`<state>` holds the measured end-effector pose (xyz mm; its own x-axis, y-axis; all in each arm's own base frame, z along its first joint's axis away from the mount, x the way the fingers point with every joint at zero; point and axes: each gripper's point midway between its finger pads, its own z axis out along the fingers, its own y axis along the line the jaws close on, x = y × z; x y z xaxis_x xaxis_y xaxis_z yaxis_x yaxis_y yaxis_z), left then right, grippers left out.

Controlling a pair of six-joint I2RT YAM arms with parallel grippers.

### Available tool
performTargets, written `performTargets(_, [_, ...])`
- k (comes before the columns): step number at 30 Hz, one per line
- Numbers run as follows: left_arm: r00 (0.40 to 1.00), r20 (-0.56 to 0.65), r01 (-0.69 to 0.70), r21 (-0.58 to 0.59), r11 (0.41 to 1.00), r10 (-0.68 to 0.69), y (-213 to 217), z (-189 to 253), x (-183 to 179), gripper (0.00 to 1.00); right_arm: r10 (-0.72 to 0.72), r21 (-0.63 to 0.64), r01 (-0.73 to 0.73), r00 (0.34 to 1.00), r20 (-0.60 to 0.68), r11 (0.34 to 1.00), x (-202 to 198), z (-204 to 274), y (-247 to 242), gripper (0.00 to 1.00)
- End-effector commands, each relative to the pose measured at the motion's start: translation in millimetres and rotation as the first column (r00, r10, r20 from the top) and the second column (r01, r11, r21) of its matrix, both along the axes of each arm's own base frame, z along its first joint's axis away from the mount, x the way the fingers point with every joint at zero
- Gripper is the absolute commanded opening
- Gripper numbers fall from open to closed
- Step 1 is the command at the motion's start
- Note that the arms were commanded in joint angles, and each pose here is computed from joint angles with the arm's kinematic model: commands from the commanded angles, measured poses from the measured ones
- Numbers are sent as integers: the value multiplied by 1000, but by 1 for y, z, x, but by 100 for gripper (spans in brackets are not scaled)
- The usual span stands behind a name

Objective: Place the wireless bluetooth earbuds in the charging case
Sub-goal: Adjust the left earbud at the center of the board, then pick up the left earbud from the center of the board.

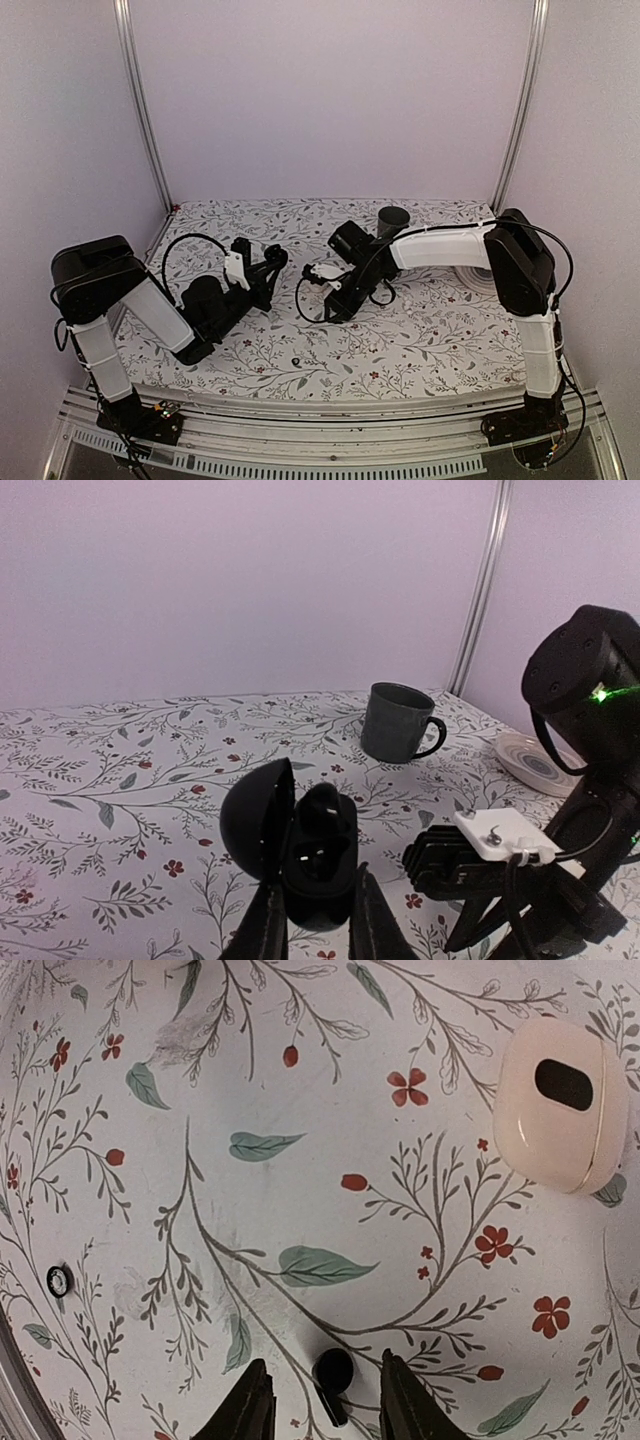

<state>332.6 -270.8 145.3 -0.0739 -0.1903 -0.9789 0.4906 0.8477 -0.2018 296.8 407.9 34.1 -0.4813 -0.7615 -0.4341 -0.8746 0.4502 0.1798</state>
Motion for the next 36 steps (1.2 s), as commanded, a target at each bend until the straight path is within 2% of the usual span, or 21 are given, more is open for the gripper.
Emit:
performTargets(1, [1000,27,4,-17,1000,-4,-1,13,4,0,79,4,-79,996,50,997,4,-1,11,37])
performTargets(20, [1000,24,-5,-14,1000,5,3,14,4,0,103,-135,-92,992,77,987,-6,-34,-8,33])
performTargets(36, [1000,18,-5,-15,1000,5,3,12,4,0,111,-146,-99,991,75,984,-9,-39,-10,25])
